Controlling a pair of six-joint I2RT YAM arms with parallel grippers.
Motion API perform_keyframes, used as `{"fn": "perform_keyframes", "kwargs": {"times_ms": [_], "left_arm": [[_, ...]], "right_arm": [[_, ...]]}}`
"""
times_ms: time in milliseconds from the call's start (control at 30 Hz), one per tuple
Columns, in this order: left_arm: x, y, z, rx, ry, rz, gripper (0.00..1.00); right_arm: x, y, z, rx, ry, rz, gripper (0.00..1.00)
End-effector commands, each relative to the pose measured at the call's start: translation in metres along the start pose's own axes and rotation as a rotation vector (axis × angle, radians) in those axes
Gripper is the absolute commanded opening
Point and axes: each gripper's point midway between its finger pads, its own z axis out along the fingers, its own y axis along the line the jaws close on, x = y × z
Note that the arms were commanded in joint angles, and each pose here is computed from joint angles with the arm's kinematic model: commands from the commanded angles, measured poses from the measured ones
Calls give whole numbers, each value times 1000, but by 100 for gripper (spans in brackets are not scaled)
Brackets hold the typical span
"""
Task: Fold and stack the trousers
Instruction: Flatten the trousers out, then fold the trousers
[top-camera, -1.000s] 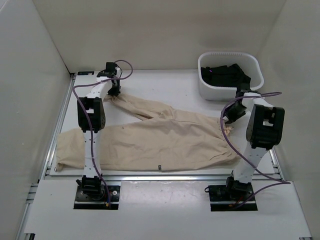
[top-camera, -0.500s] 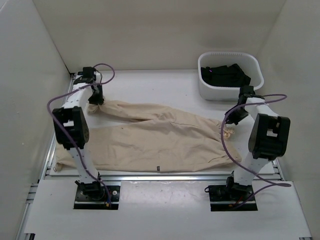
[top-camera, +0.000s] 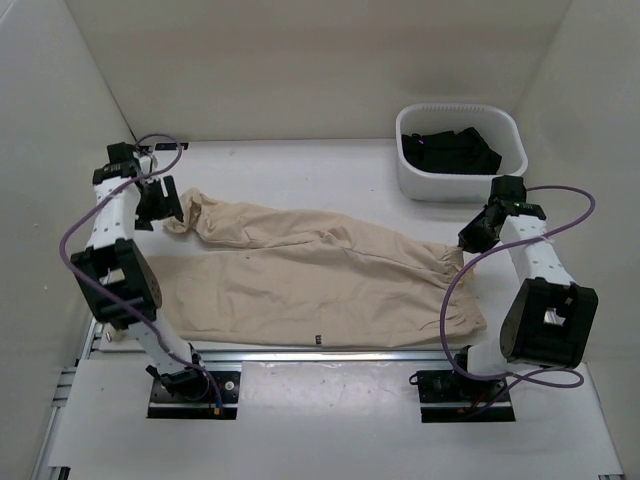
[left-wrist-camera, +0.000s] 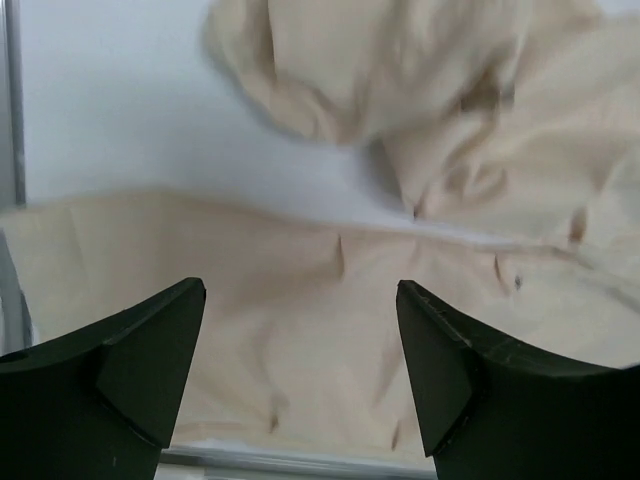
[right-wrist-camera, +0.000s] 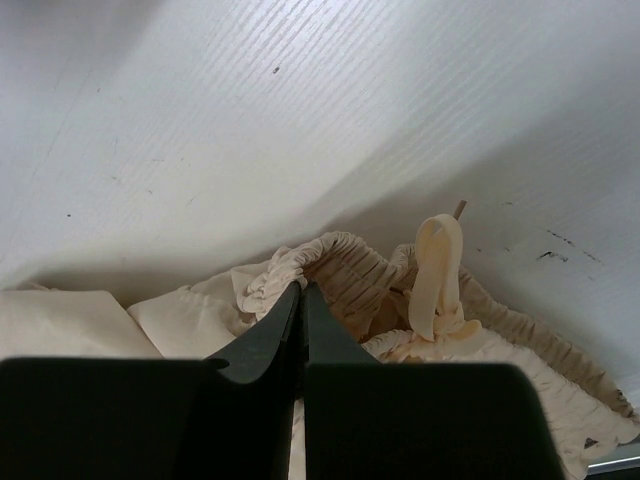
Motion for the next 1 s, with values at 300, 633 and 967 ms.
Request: {"fn": "perform_keyframes", "kwargs": {"times_ms": [300, 633, 967], "left_arm": [[-75, -76, 52, 112, -45, 150, 98], [-88, -24, 94, -187, -41, 143, 14], [-27, 28, 0, -273, -126, 51, 14]], "right_arm": [[-4, 3, -5, 5, -10, -46, 0], [-15, 9, 0, 7, -21, -37, 0], [-39, -3, -33, 56, -129, -70, 0]]}}
